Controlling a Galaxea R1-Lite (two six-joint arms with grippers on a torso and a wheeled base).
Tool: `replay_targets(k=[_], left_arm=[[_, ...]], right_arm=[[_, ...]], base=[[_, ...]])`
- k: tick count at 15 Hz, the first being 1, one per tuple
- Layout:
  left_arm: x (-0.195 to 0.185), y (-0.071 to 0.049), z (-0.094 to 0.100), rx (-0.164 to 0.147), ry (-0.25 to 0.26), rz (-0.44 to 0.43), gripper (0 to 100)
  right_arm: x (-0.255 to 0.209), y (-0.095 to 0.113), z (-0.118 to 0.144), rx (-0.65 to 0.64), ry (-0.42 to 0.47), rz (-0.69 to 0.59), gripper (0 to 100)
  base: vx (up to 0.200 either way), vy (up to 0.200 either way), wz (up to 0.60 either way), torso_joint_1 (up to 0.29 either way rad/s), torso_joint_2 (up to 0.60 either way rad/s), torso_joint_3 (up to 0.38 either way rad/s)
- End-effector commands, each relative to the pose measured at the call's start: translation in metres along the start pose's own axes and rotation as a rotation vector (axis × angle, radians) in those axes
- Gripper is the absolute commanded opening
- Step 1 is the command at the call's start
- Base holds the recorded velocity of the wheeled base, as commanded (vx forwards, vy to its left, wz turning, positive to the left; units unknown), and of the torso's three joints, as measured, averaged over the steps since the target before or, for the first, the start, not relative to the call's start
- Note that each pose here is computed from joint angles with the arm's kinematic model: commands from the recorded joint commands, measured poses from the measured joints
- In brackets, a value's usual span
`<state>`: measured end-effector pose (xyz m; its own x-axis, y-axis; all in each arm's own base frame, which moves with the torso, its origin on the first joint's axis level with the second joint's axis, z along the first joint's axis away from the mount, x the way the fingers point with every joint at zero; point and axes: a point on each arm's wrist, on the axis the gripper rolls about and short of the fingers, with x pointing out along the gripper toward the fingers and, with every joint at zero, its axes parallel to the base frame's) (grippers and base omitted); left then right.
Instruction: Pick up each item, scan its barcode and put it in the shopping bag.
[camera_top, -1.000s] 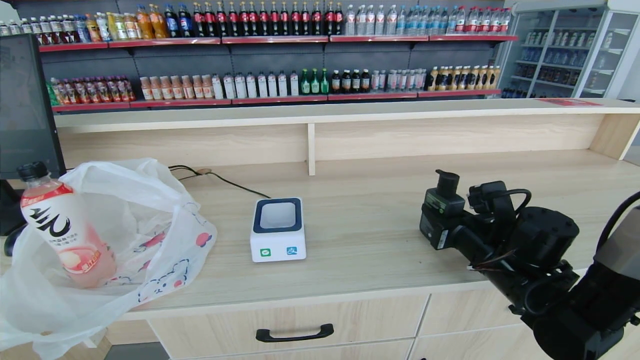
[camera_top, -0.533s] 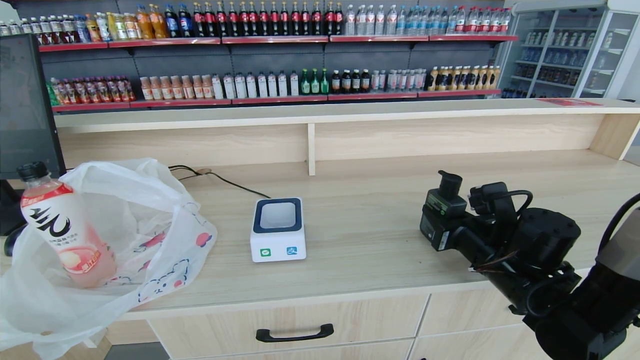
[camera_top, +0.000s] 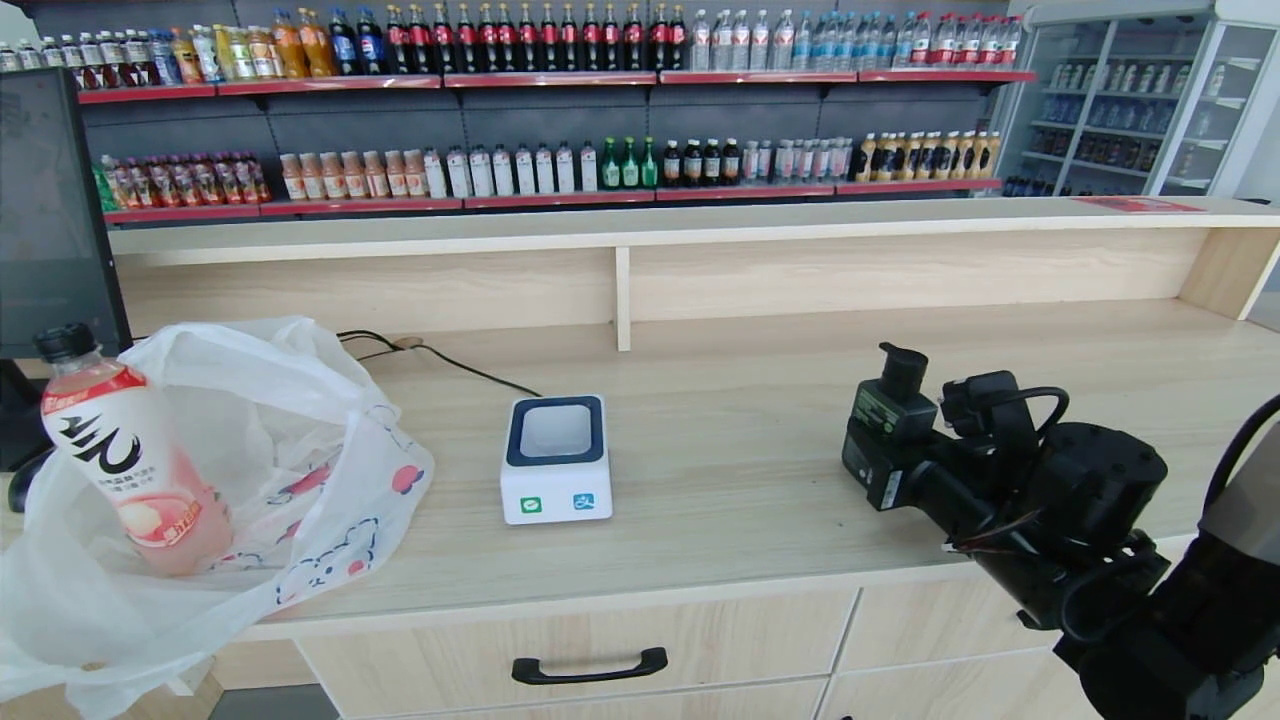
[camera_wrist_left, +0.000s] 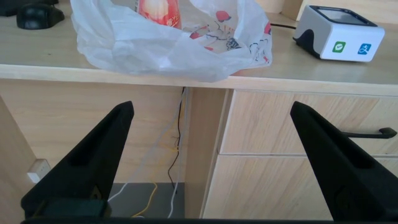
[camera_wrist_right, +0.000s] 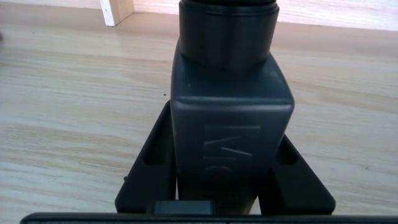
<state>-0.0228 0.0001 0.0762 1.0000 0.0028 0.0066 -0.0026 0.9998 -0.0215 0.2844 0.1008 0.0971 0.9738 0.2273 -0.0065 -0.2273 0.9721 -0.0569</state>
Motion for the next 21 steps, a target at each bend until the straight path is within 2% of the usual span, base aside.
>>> replay_targets(k=[1,8,11,17,21], left_arm=[[0.000,0.000,0.000,0.000,0.002,0.000,100],[0.000,0.000,0.000,-0.002,0.002,0.000,100],[0.000,0.000,0.000,-0.003,0.002,0.002,100],[0.000,0.000,0.000,-0.005,0.003,0.002,100],[0.000,0.000,0.000,-0.003,0.005,0.002,100]], right_arm=[[-0.001,0.000,-0.001,-0.001,0.006,0.001,0],[0.003,0.000,0.016,0.009,-0.069,-0.002,0],[-0.011,0.003,0.044,0.029,-0.158,0.016,0],[-0.078,0.025,0.074,0.063,-0.238,0.155,0],[-0.129,0.034,0.072,0.096,-0.231,0.281,0]], base=[[0.000,0.000,0.00,0.000,0.00,0.000],[0.000,0.000,0.00,0.000,0.00,0.000],[0.000,0.000,0.00,0.000,0.00,0.000],[0.000,0.000,0.00,0.000,0.00,0.000],[0.000,0.000,0.00,0.000,0.00,0.000]])
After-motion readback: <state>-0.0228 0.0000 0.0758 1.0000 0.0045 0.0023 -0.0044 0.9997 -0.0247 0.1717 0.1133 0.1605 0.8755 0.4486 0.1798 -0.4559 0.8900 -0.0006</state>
